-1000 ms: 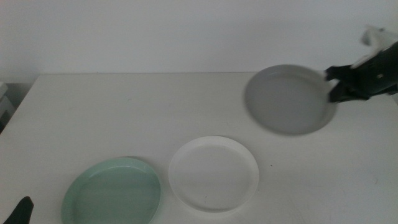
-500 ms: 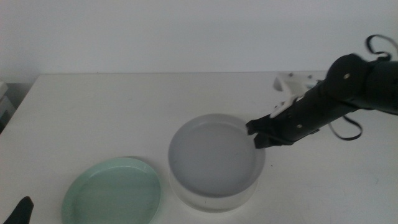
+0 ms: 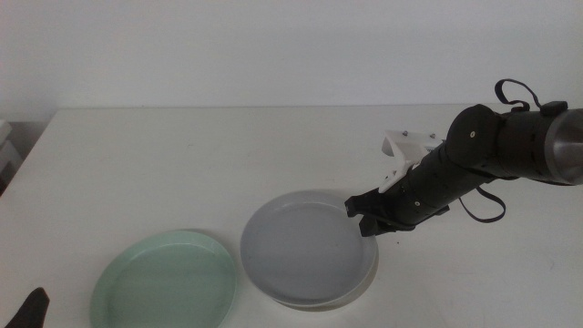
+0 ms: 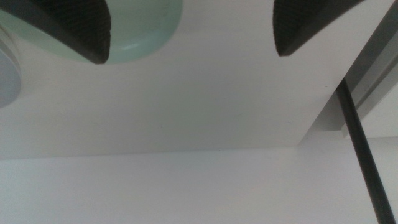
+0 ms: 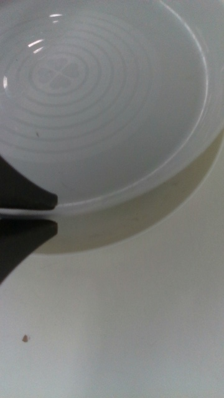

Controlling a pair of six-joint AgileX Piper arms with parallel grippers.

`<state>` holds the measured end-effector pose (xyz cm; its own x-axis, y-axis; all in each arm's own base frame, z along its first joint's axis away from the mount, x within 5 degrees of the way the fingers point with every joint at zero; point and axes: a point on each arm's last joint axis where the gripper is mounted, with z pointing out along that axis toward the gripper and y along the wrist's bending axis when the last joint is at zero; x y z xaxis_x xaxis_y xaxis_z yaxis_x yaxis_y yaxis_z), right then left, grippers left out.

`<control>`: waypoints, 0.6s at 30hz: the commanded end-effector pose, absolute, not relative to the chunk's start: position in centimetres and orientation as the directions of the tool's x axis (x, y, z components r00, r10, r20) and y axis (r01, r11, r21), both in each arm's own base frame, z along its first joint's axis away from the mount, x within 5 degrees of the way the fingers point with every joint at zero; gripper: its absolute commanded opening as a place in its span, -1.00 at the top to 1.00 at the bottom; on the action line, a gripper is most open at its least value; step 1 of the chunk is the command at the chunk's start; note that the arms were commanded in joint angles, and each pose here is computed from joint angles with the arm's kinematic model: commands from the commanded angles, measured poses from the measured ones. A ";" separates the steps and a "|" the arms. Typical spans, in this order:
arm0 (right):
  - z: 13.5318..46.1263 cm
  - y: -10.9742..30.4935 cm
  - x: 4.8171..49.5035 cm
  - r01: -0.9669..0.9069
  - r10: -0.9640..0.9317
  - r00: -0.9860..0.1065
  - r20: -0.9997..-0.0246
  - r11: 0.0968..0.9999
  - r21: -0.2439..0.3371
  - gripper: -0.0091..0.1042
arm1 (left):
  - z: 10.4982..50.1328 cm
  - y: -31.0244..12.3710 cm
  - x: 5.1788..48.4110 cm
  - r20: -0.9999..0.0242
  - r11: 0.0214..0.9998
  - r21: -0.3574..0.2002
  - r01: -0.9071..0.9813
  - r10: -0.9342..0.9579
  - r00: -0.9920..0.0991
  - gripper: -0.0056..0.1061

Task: Stack the three bowls on top of each other.

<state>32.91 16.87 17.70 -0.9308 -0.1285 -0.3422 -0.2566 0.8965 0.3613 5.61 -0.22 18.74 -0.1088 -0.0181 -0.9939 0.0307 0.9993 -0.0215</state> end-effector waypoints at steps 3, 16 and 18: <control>20.1 17.0 33.2 -0.292 -0.121 -0.896 -0.426 0.885 0.364 0.49 | 19.6 -0.2 5.5 -0.999 0.998 -0.042 0.036 -0.041 -0.019 -0.66; 27.4 16.0 31.1 -0.416 -0.170 -0.793 -0.586 0.852 0.317 -0.10 | 19.6 -0.2 5.5 -0.999 0.998 -0.042 0.036 -0.041 -0.019 -0.66; 29.8 15.4 30.0 -0.456 -0.187 -0.746 -0.639 0.843 0.286 -0.10 | 19.6 -0.2 5.5 -0.999 0.998 -0.042 0.036 -0.041 -0.019 -0.66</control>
<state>30.83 15.97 25.47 -0.8334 -0.1885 -0.5195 -0.3958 0.8596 0.3232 5.61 -0.22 18.74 -0.1088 -0.0181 -0.9939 0.0307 0.9993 -0.0215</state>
